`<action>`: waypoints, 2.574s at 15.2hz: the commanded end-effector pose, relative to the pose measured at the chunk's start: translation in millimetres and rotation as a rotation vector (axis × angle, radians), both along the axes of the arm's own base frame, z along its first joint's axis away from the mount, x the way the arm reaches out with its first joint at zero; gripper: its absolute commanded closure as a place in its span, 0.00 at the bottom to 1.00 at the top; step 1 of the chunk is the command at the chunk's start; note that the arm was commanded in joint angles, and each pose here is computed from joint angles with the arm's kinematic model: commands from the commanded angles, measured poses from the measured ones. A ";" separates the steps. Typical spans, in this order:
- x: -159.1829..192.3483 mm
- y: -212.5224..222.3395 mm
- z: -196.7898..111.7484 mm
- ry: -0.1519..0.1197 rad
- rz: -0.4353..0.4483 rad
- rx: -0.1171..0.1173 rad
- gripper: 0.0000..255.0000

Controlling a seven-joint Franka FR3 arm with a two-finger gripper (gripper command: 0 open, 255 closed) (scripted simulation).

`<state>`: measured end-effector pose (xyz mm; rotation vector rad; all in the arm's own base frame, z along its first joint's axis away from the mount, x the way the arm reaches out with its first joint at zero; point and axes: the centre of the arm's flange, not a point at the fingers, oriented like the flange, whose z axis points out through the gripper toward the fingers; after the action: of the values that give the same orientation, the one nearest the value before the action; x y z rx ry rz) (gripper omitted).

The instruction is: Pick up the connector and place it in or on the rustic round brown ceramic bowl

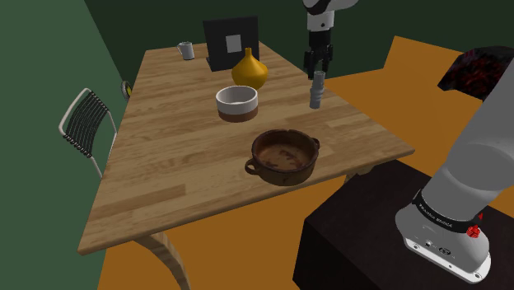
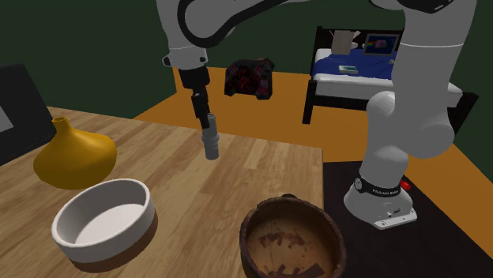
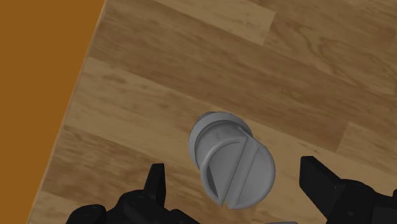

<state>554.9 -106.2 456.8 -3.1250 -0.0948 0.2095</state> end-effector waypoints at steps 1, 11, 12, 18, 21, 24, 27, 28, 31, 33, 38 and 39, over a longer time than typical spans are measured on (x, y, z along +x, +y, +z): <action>-0.6 0.3 -11.9 0.000 0.000 0.000 0.00; -1.0 0.3 -14.8 0.000 0.000 0.000 1.00; -1.0 0.3 -14.8 0.000 0.000 0.000 1.00; -1.0 0.4 -14.9 0.000 0.000 0.000 1.00; -1.1 0.4 -9.6 0.000 0.000 0.000 1.00; -1.0 0.4 6.3 0.000 0.000 0.000 1.00; -1.1 0.4 22.1 0.000 0.000 0.000 1.00; -1.0 0.4 27.4 0.000 0.000 0.000 1.00; -1.0 0.4 43.2 0.000 0.000 0.000 1.00; -1.0 0.4 53.8 0.000 0.000 0.000 1.00; -1.0 0.4 80.2 0.000 0.000 0.000 1.00; -1.0 0.4 85.5 0.000 0.000 0.000 1.00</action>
<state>554.9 -106.0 536.4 -3.1252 -0.0946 0.2088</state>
